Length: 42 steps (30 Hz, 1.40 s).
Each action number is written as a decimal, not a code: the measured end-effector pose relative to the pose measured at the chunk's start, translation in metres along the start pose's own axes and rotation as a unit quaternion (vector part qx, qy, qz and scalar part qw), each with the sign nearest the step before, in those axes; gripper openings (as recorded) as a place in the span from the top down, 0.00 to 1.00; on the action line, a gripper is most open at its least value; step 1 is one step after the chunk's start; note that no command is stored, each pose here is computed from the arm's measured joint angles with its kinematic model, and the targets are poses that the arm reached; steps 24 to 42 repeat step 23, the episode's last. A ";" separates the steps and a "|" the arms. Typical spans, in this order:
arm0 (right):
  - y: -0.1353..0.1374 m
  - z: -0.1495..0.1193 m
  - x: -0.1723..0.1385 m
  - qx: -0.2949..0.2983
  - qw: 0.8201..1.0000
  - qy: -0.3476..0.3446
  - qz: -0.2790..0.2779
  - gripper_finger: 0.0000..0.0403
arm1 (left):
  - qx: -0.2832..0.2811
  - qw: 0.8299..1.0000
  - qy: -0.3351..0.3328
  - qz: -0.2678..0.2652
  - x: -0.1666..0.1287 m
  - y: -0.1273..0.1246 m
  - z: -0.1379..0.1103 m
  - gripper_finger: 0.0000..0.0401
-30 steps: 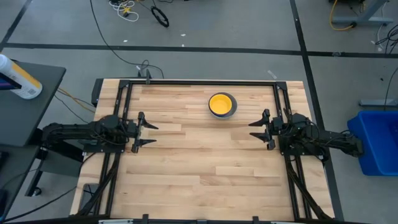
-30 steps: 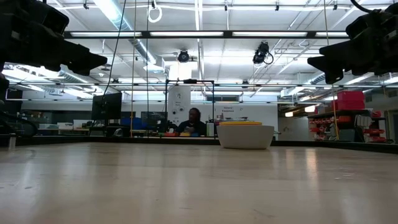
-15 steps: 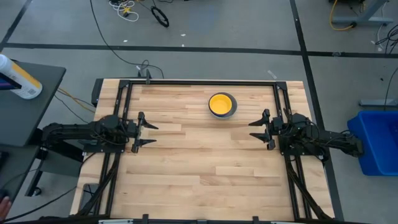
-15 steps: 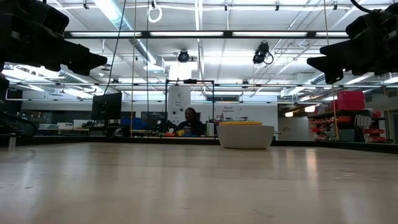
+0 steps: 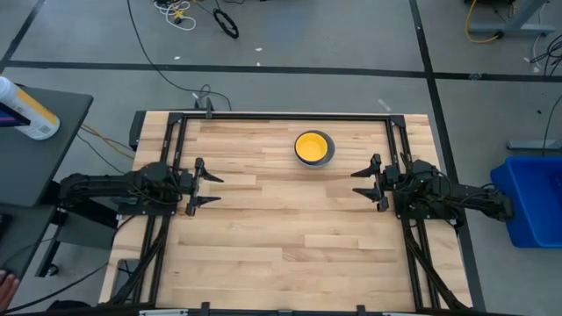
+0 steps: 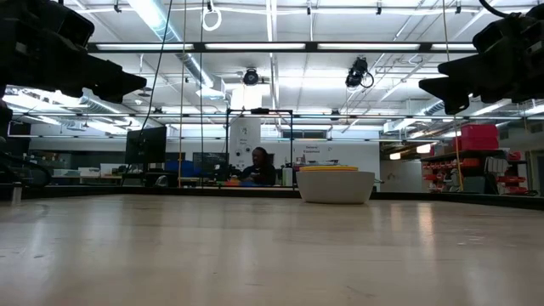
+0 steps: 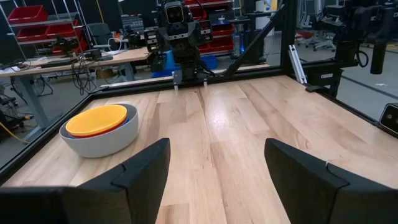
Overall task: Nest bowls inside each other
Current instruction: Return to Home Position
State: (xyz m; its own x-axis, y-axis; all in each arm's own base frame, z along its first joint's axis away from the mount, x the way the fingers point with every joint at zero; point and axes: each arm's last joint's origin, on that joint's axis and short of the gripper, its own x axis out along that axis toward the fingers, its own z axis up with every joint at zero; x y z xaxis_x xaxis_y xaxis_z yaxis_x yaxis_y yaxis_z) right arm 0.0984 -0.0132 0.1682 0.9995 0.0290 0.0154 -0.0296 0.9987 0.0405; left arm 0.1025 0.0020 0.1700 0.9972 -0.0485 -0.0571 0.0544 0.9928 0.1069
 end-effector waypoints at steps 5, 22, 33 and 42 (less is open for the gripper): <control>0.000 0.000 0.000 0.000 1.000 0.000 0.000 0.38 | 0.000 1.000 0.000 0.000 0.000 0.000 0.000 0.33; 0.000 0.000 0.000 0.000 1.000 0.000 0.000 0.34 | 0.000 1.000 0.000 0.000 0.000 0.000 0.000 0.33; 0.000 0.000 0.000 0.000 1.000 0.000 0.000 0.35 | 0.000 1.000 0.000 0.000 0.000 0.000 0.000 0.33; 0.000 0.000 0.000 0.000 1.000 0.000 0.000 0.35 | 0.000 1.000 0.000 0.000 0.000 0.000 0.000 0.33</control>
